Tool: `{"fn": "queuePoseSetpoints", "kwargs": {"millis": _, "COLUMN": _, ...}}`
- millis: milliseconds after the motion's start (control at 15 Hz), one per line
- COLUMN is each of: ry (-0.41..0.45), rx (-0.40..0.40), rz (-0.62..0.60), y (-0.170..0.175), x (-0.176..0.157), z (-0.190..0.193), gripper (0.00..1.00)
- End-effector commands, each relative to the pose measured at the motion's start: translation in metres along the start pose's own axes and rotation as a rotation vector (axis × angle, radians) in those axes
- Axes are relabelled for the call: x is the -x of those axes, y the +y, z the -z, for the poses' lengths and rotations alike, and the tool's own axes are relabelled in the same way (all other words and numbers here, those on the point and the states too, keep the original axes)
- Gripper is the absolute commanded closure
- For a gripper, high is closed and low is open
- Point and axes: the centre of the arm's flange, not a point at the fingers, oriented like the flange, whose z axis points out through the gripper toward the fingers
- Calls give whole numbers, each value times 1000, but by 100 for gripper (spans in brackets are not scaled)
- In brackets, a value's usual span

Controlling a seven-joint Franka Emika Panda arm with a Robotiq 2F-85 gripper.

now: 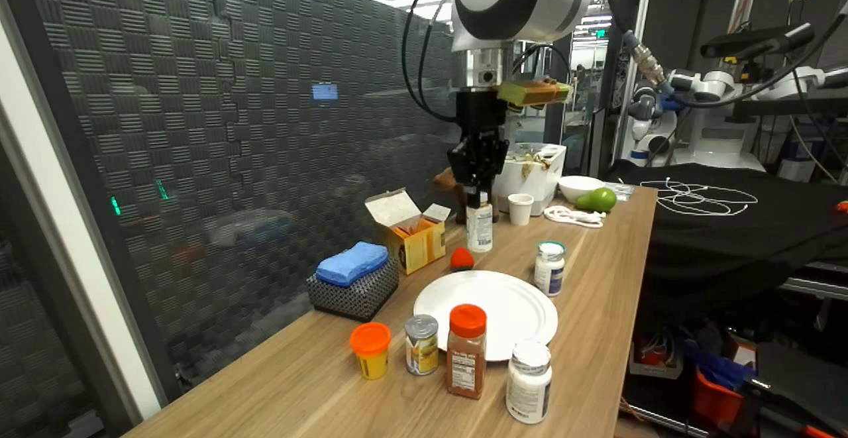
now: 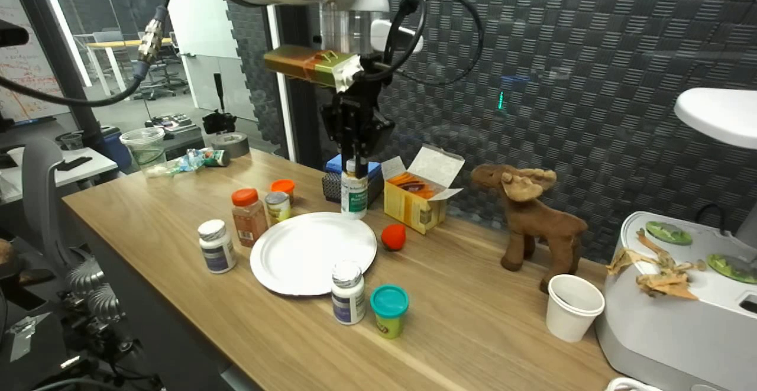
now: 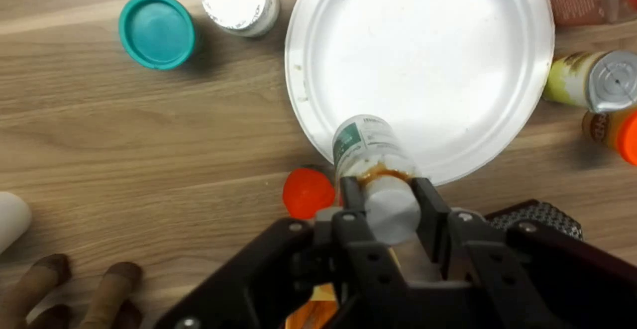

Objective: Put the bottles and the orange plushie surrounding the white plate on the white plate

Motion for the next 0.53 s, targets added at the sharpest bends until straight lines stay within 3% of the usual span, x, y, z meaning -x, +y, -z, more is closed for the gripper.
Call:
{"fn": "queuePoseSetpoints", "kwargs": {"millis": 0, "ry": -19, "rx": 52, "rz": 41, "y": -15, "x": -2, "z": -21, "gripper": 93}}
{"fn": "queuePoseSetpoints", "kwargs": {"millis": 467, "ry": -19, "rx": 7, "rz": 80, "y": -35, "x": -17, "z": -48, "gripper": 93}}
